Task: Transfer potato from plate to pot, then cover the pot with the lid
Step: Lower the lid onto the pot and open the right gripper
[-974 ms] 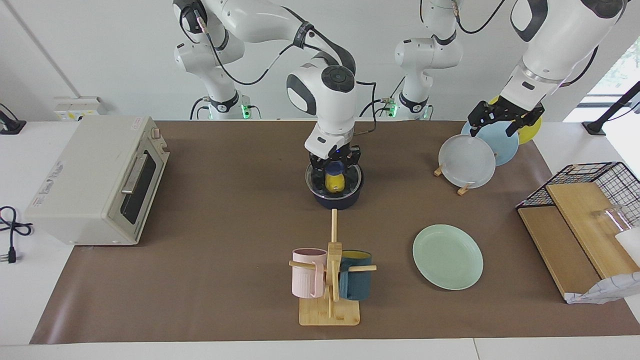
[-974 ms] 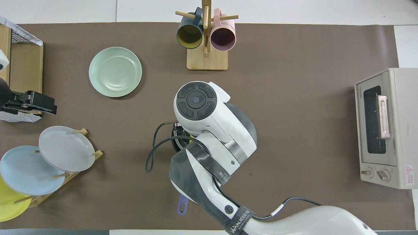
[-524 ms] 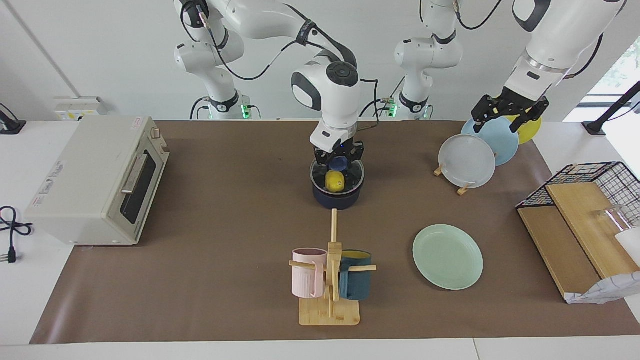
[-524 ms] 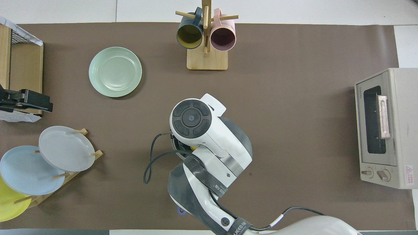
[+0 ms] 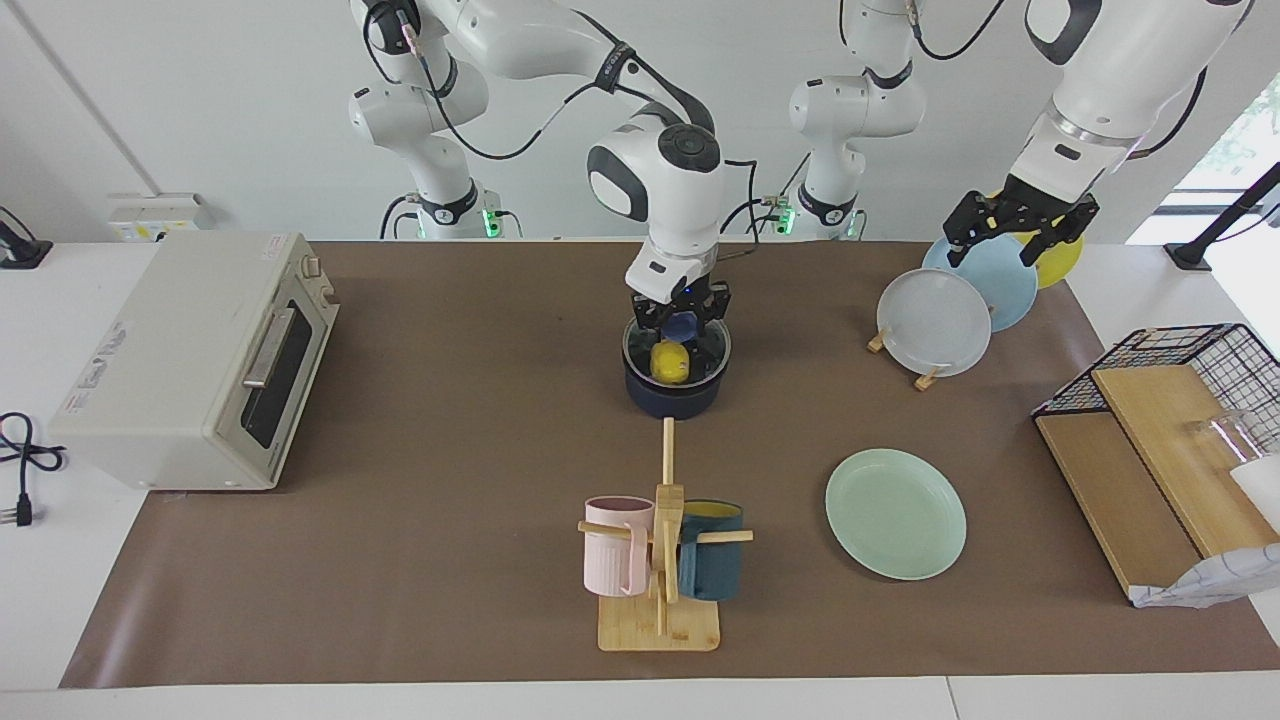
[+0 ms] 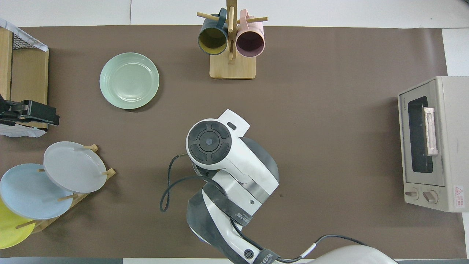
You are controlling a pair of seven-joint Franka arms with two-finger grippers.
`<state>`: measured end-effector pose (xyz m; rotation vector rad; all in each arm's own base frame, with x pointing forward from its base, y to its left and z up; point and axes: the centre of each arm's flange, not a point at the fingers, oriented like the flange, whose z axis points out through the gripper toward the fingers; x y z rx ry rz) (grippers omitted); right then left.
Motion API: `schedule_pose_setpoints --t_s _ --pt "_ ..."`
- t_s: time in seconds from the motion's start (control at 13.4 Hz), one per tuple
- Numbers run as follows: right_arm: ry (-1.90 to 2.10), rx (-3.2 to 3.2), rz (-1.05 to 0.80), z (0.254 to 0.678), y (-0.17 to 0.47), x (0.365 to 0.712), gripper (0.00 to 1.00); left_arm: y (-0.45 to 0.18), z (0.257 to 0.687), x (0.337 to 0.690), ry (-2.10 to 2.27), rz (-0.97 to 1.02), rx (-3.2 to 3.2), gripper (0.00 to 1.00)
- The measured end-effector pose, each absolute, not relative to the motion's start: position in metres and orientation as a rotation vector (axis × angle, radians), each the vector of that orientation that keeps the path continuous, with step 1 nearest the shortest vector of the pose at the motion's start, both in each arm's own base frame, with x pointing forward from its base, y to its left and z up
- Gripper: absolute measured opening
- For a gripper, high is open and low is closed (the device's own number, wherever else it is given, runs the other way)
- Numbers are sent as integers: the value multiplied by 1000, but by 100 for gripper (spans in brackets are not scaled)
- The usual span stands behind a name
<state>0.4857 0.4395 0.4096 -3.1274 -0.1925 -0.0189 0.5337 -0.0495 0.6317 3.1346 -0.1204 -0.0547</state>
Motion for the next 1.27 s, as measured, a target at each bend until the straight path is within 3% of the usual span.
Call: schedule_pose_setpoints --t_s 1.27 --pt "-288 -3147 -149 405 447 482 66 -54 632 533 -134 -52 3134 100"
